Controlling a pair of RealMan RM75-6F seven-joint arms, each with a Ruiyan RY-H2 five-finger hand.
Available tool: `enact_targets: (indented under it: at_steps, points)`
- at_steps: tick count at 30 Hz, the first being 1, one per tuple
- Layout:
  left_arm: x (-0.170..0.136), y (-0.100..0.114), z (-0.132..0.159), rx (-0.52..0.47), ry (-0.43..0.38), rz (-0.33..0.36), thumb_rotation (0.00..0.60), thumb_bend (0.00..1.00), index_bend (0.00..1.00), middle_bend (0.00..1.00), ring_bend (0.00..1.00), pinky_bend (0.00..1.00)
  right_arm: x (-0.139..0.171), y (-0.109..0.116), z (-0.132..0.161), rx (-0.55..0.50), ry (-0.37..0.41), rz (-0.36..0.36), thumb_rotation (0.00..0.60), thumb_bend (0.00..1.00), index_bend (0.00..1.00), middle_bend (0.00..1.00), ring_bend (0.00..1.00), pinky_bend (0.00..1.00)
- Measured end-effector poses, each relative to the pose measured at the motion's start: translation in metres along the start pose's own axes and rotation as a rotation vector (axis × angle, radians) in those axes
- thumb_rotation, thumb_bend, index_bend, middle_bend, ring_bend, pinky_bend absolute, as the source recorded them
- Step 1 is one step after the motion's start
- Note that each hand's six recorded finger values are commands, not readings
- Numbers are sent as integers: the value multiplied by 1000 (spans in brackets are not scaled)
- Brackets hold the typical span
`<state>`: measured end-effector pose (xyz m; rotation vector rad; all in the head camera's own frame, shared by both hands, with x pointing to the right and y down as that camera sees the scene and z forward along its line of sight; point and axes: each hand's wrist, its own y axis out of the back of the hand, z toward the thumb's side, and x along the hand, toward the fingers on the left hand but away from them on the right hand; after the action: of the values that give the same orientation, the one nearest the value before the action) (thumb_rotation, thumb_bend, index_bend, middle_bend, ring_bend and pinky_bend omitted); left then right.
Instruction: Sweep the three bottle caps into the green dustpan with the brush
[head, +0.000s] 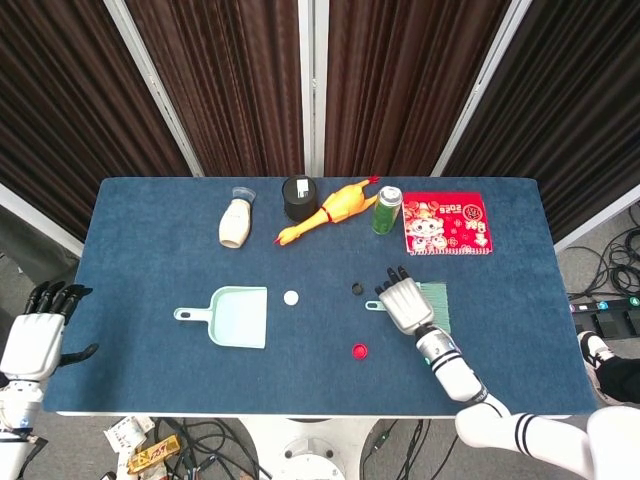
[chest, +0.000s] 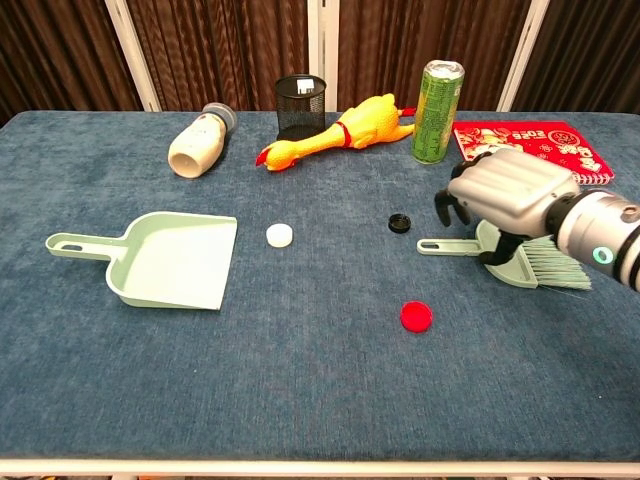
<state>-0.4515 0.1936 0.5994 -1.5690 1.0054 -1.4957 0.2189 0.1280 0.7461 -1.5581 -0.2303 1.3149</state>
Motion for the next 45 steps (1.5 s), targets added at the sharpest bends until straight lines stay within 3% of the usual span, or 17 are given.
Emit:
enact_targets:
  at_steps: [21,32,38,45]
  points:
    - [1,-3,-2,-5,4,-6,600,0,193,176,98,87,-13,-13,9,-47,-4,31,600,168,422,490,184,197]
    - [10,0,3,1,-22,-8,600,0,193,176,98,87,-13,-18,7,-115,-6,46,600,331,554,597,250,215]
    - [31,9,20,-14,-93,-5,600,0,206,176,98,86,-8,-1,-8,-184,-8,11,600,388,609,626,271,230]
    - [63,6,51,-26,-184,-81,600,0,239,179,99,92,5,49,-52,-300,-27,-85,600,423,633,642,286,237]
